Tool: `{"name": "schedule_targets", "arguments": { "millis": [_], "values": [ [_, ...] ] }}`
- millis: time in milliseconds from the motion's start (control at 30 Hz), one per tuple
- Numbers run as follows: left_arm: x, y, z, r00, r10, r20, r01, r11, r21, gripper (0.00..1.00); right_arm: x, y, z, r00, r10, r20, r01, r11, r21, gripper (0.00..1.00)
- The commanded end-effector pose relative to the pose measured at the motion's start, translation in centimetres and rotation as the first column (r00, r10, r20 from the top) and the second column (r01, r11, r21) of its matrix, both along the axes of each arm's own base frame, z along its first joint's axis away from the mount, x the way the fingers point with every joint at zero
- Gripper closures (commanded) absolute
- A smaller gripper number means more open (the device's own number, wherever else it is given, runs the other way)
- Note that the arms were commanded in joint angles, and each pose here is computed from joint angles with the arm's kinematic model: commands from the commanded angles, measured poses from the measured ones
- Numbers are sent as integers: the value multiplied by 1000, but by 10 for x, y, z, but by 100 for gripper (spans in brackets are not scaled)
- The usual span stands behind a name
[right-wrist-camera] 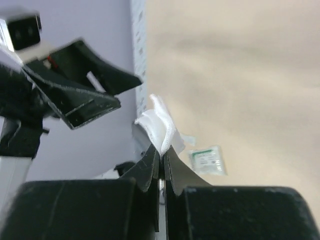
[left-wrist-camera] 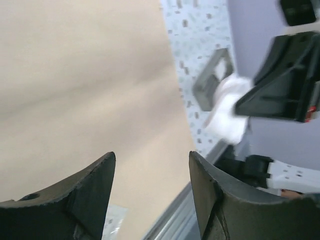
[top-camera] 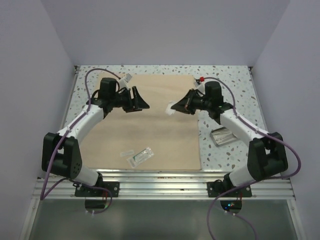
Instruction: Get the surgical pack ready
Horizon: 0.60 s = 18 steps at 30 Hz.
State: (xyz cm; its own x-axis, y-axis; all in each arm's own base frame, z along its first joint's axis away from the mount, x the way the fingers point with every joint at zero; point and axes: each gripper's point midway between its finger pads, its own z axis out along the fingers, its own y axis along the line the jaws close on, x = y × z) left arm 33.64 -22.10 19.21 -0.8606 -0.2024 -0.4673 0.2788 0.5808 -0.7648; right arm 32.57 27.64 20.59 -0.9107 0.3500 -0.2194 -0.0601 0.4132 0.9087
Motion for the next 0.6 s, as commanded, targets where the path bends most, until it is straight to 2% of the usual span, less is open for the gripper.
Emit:
{"name": "schedule_targets", "arguments": {
  "millis": [0, 67, 100, 133, 300, 367, 433, 467, 567],
  "values": [
    [-4, 42, -44, 995, 79, -56, -61, 959, 276, 35, 7, -96, -27, 969, -241, -53, 224, 949, -220, 100],
    [-6, 52, -54, 992, 112, -63, -85, 939, 332, 35, 0, -139, -41, 938, -340, -74, 304, 904, -301, 100],
    [-8, 55, -57, 990, 122, -66, -92, 933, 347, 35, -4, -170, -41, 907, -417, -62, 375, 865, -334, 100],
    [-9, 59, -60, 988, 137, -66, -104, 926, 364, 35, -15, -214, -54, 852, -517, -81, 446, 798, -405, 100],
    [-7, 58, -64, 989, 117, -87, -76, 923, 376, 36, -53, -283, -85, 751, -644, -146, 503, 701, -506, 100],
    [-2, 55, -62, 990, 109, -95, -66, 927, 370, 36, -53, -293, -94, 747, -652, -128, 501, 680, -536, 100],
    [0, 52, -60, 990, 95, -103, -52, 933, 357, 36, -54, -304, -108, 723, -669, -171, 494, 674, -549, 100],
    [1, 50, -61, 990, 91, -108, -47, 934, 353, 37, -55, -312, -112, 705, -684, -190, 511, 675, -533, 100],
    [2, 50, -61, 991, 84, -101, -44, 936, 350, 37, -42, -323, -114, 706, -678, -204, 542, 703, -461, 100]
  ]
}}
